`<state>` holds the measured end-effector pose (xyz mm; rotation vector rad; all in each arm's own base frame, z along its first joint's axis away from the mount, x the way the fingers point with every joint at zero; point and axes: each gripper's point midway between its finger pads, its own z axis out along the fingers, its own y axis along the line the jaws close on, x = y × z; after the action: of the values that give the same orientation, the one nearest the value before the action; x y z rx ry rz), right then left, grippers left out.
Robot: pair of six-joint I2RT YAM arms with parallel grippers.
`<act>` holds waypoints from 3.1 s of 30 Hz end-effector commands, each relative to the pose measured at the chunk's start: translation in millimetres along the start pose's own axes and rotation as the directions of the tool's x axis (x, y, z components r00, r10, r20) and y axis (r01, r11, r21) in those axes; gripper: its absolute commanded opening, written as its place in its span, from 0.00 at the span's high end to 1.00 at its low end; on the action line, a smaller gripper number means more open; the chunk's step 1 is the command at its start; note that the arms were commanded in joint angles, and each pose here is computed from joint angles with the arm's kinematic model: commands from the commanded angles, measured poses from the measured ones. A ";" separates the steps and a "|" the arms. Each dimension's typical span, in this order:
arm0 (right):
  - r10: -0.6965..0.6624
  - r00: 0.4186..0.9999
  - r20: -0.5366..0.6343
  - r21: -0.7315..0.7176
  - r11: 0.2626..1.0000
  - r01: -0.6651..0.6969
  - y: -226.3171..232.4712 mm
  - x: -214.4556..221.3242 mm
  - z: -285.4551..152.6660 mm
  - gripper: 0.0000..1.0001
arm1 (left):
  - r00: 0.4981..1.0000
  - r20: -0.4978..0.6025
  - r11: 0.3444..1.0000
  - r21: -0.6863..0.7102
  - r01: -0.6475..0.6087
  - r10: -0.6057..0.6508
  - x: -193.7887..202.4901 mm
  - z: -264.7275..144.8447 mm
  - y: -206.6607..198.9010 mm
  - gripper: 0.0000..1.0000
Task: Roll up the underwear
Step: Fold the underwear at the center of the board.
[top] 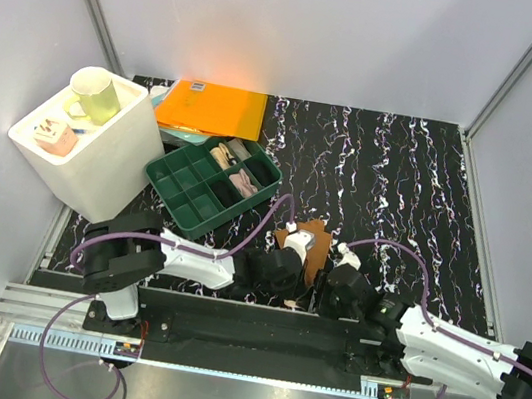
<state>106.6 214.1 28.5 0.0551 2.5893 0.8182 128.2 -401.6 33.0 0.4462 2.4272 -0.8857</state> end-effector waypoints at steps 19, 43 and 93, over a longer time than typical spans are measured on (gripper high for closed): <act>0.085 0.992 0.097 0.030 0.996 -0.088 -5.6 -15.4 4.9 0.97 | 0.995 0.100 0.998 0.064 -0.003 -0.003 -49.1 -35.1 -26.8 0.43; 0.080 0.995 0.061 0.032 0.996 -0.082 -2.2 -10.2 12.9 0.97 | 0.960 0.131 0.955 0.197 0.219 -0.247 -25.7 -43.4 13.7 0.48; -0.250 0.968 -0.025 0.080 0.965 0.252 51.0 -195.6 100.8 0.59 | 0.977 -0.019 0.969 -0.138 0.206 -0.210 31.3 -35.5 83.9 1.00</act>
<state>303.7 264.5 44.1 -0.1853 2.6525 0.5508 135.4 -341.0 22.0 0.1198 2.4950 -0.9719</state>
